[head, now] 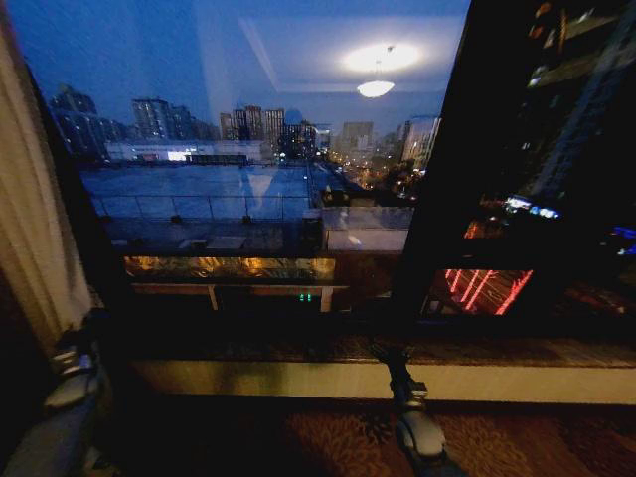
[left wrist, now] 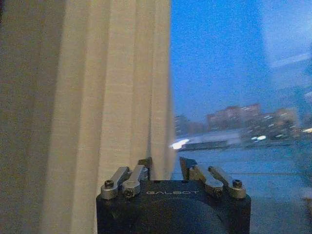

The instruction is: Open the curtains by pulling them apart, changing their state from closed to fully open.

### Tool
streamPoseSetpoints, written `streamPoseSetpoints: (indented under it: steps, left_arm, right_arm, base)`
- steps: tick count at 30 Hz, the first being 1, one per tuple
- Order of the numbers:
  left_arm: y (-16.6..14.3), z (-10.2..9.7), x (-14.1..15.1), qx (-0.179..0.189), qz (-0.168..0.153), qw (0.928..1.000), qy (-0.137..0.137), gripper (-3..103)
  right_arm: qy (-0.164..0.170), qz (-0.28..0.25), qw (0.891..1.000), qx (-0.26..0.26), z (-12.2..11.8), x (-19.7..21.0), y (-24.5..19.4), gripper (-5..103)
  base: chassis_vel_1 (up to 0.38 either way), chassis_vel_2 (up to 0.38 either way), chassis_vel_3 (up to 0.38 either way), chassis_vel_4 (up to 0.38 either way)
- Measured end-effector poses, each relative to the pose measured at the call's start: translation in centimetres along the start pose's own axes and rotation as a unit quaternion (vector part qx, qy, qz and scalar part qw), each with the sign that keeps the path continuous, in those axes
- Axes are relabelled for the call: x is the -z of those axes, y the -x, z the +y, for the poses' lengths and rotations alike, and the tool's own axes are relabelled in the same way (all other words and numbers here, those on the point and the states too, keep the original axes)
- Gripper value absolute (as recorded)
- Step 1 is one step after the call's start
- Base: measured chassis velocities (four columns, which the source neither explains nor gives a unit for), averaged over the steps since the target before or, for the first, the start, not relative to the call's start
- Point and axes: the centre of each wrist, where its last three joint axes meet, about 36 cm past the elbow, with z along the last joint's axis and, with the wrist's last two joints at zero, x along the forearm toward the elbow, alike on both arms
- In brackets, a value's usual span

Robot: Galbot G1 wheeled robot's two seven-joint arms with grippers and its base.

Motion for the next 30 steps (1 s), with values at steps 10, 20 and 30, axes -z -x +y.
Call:
streamPoseSetpoints:
  steps: [10,20,30]
  left_arm:
    - [-11.4,-3.8,-0.5,-0.045,0.025,0.9966,-0.065,69]
    - [-17.7,-6.1,-0.5,-0.125,-0.047,0.9900,-0.047,100]
    - [-22.0,-10.9,2.6,-0.157,-0.028,0.9782,-0.133,100]
  right_arm:
    - [0.000,0.000,1.000,0.000,0.0,0.0,0.0,100]
    - [0.000,0.000,1.000,0.000,0.0,0.0,0.0,100]
    - [0.000,0.000,1.000,0.000,0.0,0.0,0.0,100]
  base:
    - [0.000,0.000,0.000,0.000]
    - [0.000,0.000,0.000,0.000]
    - [0.000,0.000,0.000,0.000]
